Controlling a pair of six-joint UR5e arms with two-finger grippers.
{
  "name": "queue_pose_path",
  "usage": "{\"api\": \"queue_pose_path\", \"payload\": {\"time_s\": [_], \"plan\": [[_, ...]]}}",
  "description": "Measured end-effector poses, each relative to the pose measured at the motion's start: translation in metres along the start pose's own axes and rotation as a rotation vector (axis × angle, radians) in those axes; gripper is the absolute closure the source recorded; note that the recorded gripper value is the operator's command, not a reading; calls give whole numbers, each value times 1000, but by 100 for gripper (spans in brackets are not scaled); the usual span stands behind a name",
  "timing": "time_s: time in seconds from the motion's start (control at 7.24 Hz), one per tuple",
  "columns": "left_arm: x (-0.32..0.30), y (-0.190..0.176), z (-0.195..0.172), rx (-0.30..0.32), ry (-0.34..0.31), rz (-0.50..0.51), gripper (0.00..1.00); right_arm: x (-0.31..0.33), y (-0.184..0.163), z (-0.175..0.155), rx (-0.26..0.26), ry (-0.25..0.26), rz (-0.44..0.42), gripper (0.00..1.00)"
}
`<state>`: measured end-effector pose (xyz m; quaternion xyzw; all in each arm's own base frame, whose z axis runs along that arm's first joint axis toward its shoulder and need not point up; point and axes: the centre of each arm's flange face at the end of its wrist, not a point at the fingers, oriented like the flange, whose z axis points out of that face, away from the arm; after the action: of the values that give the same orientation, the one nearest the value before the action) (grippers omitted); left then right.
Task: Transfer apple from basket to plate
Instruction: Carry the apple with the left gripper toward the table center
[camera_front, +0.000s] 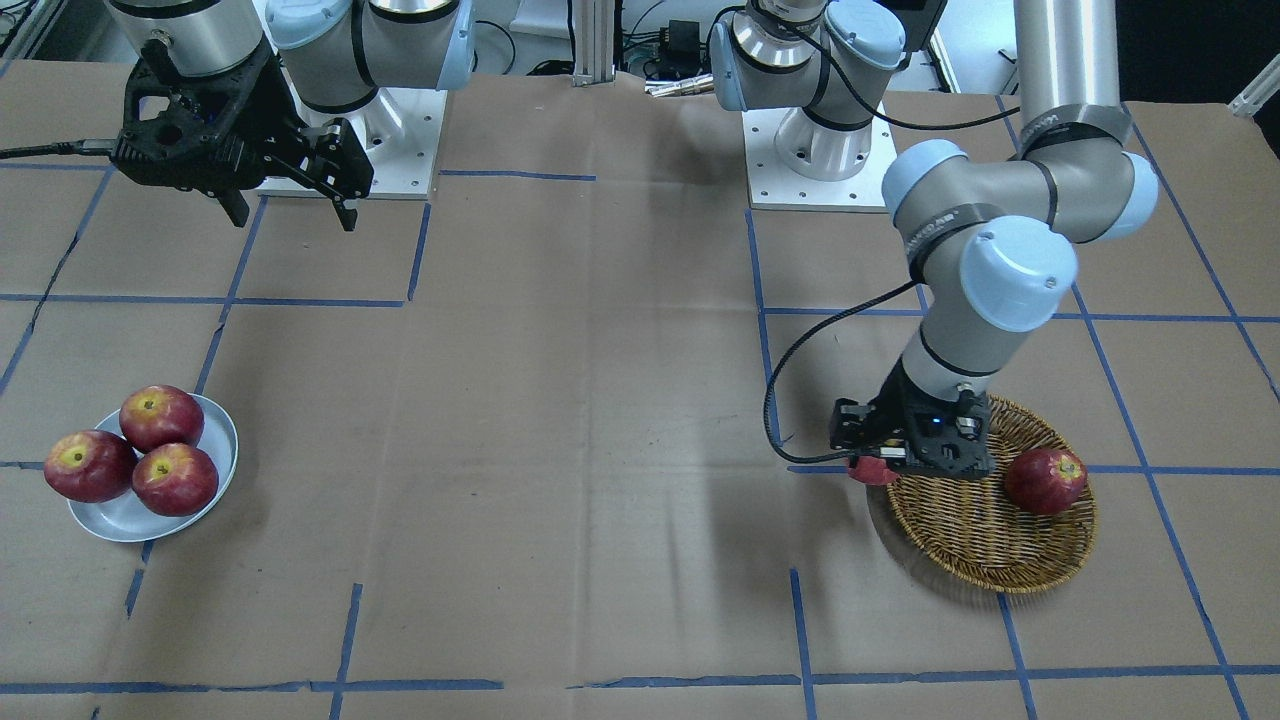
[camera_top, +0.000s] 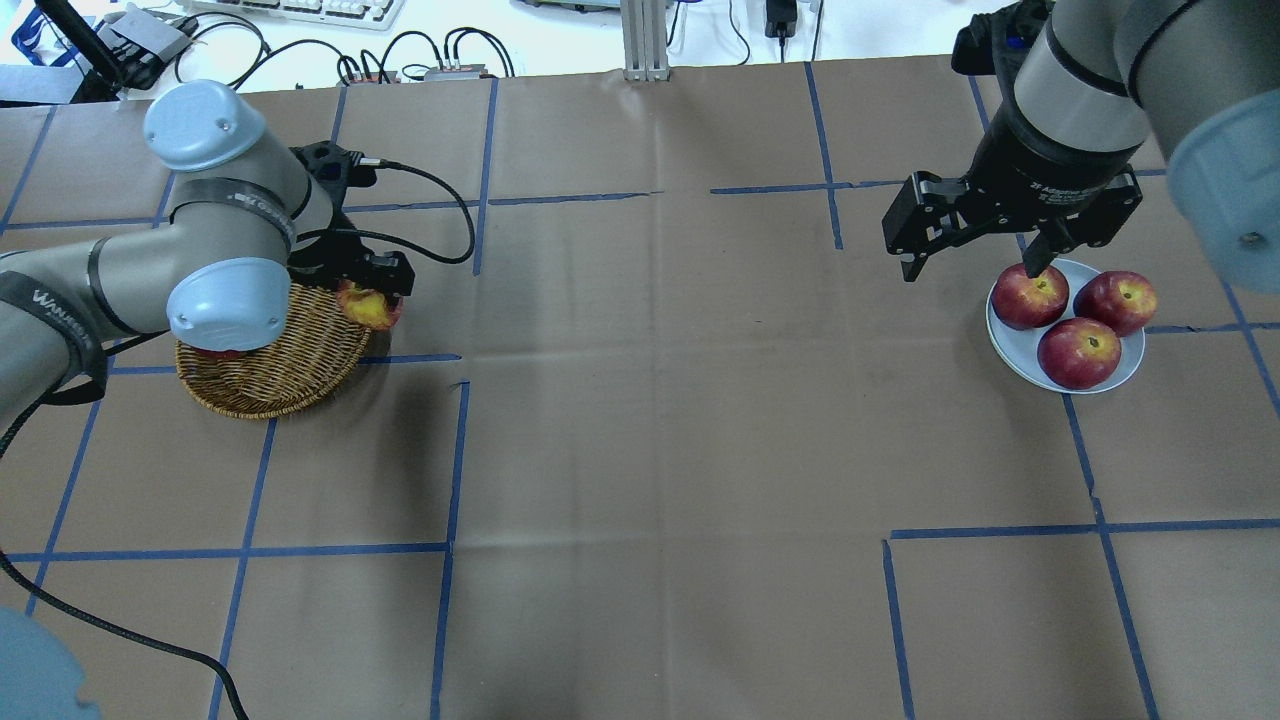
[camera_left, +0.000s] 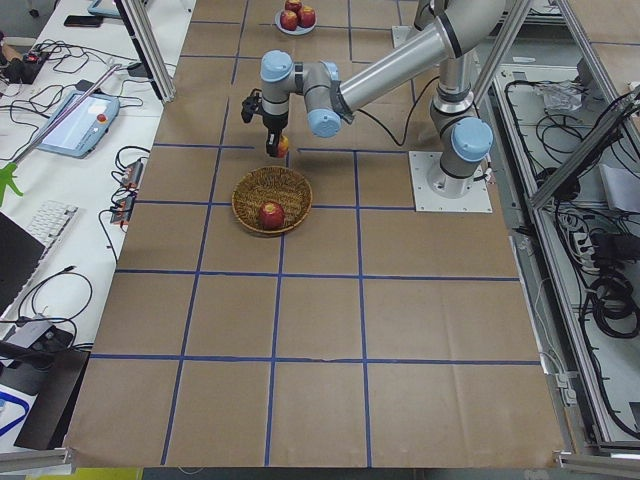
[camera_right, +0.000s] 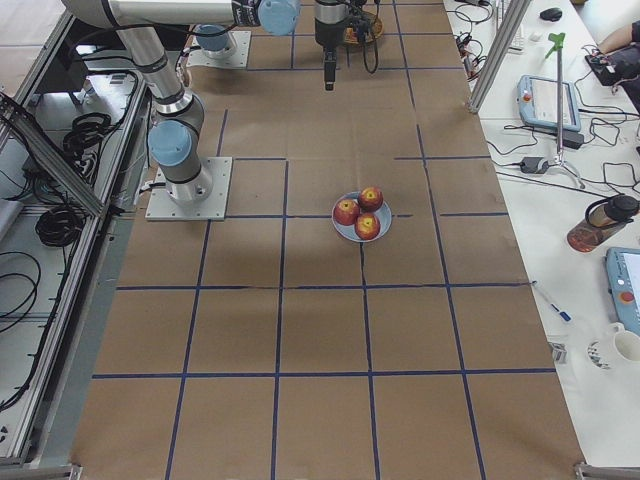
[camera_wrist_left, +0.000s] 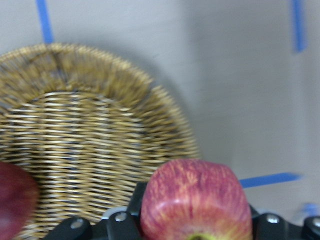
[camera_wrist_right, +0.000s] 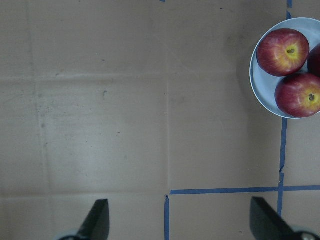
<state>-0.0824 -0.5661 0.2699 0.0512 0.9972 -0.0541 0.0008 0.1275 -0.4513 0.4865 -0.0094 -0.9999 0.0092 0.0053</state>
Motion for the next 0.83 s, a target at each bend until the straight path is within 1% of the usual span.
{"api": "queue_pose_path", "payload": {"time_s": [0.28, 0.41, 0.55, 0.83], "plan": [[90, -2, -3, 9, 18, -44, 42, 0, 0, 0, 0, 0, 0, 0], [132, -4, 2, 9, 25, -61, 42, 0, 0, 0, 0, 0, 0, 0], [180, -9, 10, 10, 23, -64, 42, 0, 0, 0, 1, 1, 0, 0], [254, -19, 30, 18, 10, -59, 42, 0, 0, 0, 0, 0, 0, 0]]}}
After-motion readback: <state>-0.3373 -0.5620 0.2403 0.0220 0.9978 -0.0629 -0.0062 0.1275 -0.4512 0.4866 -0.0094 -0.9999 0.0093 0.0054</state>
